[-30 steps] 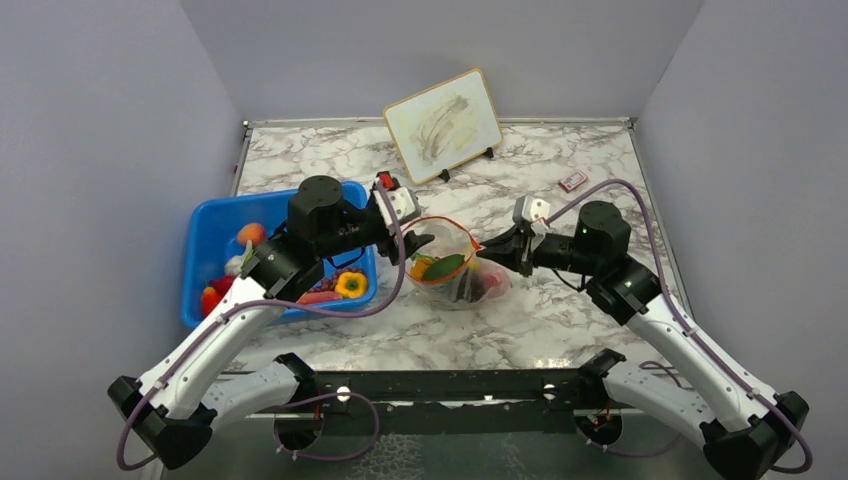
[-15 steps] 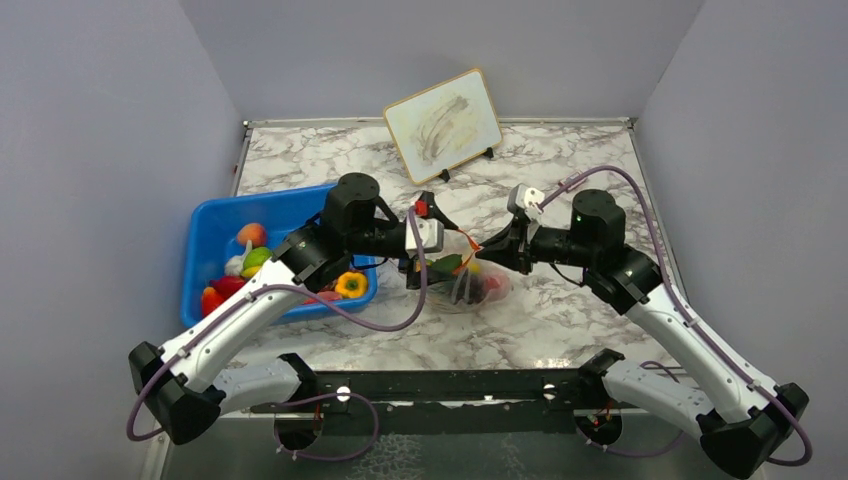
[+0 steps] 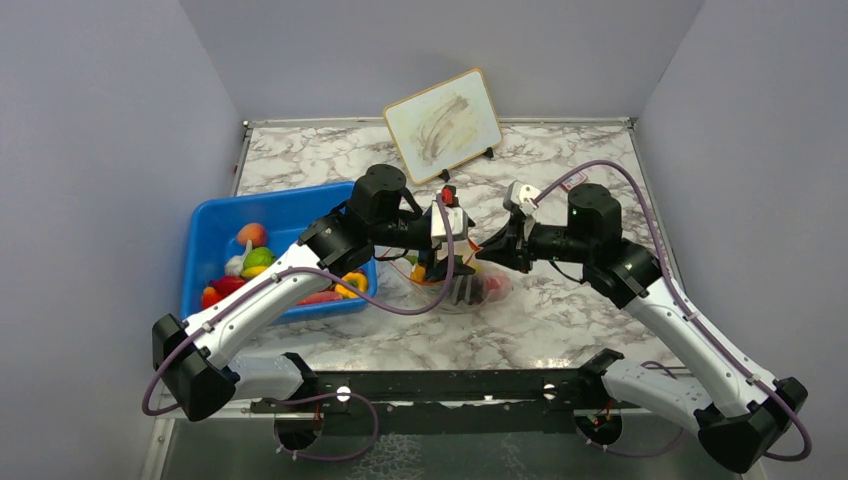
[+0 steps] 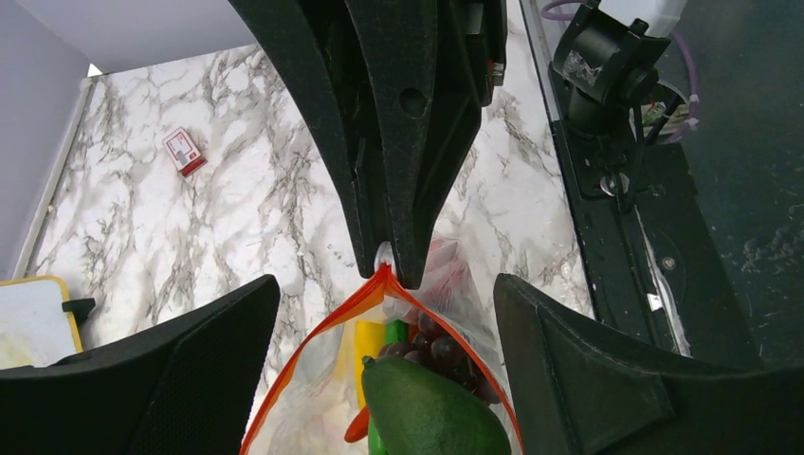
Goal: Place the food in the zip-top bag and seal the zipper
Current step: Zip the zipper food storage bag at the center of the board.
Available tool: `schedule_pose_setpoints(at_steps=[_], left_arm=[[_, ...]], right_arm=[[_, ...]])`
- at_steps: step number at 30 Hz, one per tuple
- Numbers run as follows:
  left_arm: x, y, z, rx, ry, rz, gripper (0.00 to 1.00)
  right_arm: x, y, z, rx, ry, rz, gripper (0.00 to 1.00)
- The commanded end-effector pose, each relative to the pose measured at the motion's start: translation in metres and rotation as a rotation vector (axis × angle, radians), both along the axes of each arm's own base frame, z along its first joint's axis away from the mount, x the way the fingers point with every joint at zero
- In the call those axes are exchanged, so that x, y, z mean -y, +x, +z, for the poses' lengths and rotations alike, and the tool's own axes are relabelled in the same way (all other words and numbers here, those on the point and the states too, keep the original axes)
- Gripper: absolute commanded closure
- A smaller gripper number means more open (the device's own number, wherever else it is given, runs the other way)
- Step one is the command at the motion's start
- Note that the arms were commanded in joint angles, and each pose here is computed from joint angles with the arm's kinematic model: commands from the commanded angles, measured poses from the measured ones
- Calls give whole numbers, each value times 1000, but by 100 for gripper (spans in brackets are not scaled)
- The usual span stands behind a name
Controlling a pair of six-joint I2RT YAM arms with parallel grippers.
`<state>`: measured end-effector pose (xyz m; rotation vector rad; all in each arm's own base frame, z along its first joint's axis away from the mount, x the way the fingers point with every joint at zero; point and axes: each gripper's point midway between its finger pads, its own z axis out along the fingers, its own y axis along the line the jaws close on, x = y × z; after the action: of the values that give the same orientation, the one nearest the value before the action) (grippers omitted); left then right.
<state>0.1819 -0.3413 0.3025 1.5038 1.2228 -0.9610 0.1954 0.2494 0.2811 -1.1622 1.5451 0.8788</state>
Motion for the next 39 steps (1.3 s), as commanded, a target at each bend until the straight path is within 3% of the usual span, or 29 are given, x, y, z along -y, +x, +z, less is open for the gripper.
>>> schedule_pose_setpoints(at_steps=[1,13,15,18,21,24,30,31,34,37,39], left_arm=[[2,4,-3,30,-1,9,16],[1,9,-27,45,57,9,37],[2,9,-30,39,63,4,36],[5,5,-30,25,58,-24,23],[6,7,-32,21,63,-22,23],[5,11,-36,35,78,-2,34],[0,18,-33,52,83,48,80],[-1,17,-32,56,79,49,85],[-2,15,-30,60,72,49,100],[-2,12,-28,54,59,41,100],[-2,8,-25,48,42,28,100]], right_arm=[[-4,-4,20,42,24,42,99],[5,-7,18,66,-37,45,99],[4,-9,18,63,-41,57,99],[3,-9,17,48,-43,63,99],[1,-8,17,44,-43,67,99],[2,-8,19,55,-39,66,99],[6,-2,14,75,-67,30,99],[7,2,15,85,-65,6,96],[10,11,15,125,-5,-71,75],[10,4,20,164,129,-92,58],[9,-4,25,202,205,-73,52]])
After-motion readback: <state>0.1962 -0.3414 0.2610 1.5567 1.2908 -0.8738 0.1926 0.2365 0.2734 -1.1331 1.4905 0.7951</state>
